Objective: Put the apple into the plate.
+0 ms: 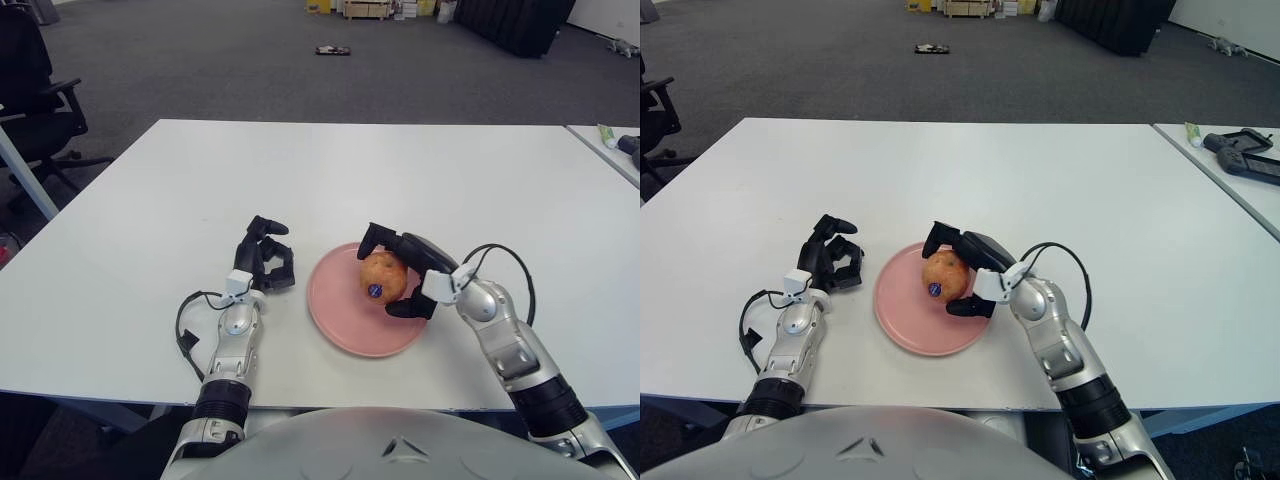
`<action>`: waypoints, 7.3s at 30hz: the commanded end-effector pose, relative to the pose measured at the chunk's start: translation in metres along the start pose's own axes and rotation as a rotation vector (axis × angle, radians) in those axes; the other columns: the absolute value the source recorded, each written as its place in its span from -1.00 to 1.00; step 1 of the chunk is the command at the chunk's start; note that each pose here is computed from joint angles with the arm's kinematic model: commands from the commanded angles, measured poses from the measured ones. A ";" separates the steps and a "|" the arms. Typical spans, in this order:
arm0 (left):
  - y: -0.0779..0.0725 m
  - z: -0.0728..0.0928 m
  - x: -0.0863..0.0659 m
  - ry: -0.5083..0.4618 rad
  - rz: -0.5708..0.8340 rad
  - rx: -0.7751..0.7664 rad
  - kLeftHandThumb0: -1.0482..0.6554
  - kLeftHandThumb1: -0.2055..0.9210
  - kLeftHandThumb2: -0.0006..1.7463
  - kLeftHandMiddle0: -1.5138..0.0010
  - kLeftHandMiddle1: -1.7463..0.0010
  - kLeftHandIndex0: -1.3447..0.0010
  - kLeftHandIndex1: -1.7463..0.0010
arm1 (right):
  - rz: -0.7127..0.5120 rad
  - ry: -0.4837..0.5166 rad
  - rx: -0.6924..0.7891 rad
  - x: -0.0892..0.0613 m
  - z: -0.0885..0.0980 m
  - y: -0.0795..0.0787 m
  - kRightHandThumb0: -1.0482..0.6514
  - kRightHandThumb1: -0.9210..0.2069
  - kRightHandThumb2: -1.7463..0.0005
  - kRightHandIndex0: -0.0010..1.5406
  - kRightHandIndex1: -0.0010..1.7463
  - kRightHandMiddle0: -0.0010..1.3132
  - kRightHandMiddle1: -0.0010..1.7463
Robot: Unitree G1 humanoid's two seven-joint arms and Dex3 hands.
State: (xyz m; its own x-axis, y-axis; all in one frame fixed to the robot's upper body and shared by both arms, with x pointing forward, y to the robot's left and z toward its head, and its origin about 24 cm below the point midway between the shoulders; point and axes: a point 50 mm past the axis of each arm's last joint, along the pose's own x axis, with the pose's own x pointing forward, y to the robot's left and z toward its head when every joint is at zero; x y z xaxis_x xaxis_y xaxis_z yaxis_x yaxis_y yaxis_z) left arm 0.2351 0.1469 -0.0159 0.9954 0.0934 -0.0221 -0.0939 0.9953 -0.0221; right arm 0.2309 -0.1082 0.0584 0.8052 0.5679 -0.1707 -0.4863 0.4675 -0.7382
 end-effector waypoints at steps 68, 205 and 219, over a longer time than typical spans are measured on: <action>0.003 -0.009 -0.005 0.050 -0.007 -0.007 0.22 -0.11 0.56 0.17 -0.99 0.41 -1.00 | -0.044 -0.304 0.120 -0.020 0.019 -0.020 -1.00 -0.99 0.69 -1.00 -1.00 -1.00 -1.00; 0.006 -0.006 -0.002 0.044 -0.011 -0.027 0.22 -0.12 0.49 0.11 -0.79 0.32 -1.00 | -1.048 0.309 0.740 -0.046 -0.086 0.036 -0.22 -0.55 0.00 -0.17 0.83 -0.47 1.00; 0.006 -0.006 -0.004 0.044 -0.012 -0.028 0.22 -0.11 0.50 0.13 -0.85 0.35 -1.00 | -1.034 0.307 0.742 -0.047 -0.084 0.037 -0.22 -0.55 -0.01 -0.15 0.84 -0.46 1.00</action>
State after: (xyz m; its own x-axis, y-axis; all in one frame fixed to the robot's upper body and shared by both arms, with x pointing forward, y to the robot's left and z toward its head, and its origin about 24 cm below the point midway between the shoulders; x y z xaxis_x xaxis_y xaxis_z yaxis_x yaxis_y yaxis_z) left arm 0.2355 0.1502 -0.0157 0.9965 0.0773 -0.0316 -0.0789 0.9956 -0.0502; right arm 0.2092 -0.1747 -0.0090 0.9072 -0.4137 0.0769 0.4191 0.9047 -0.0773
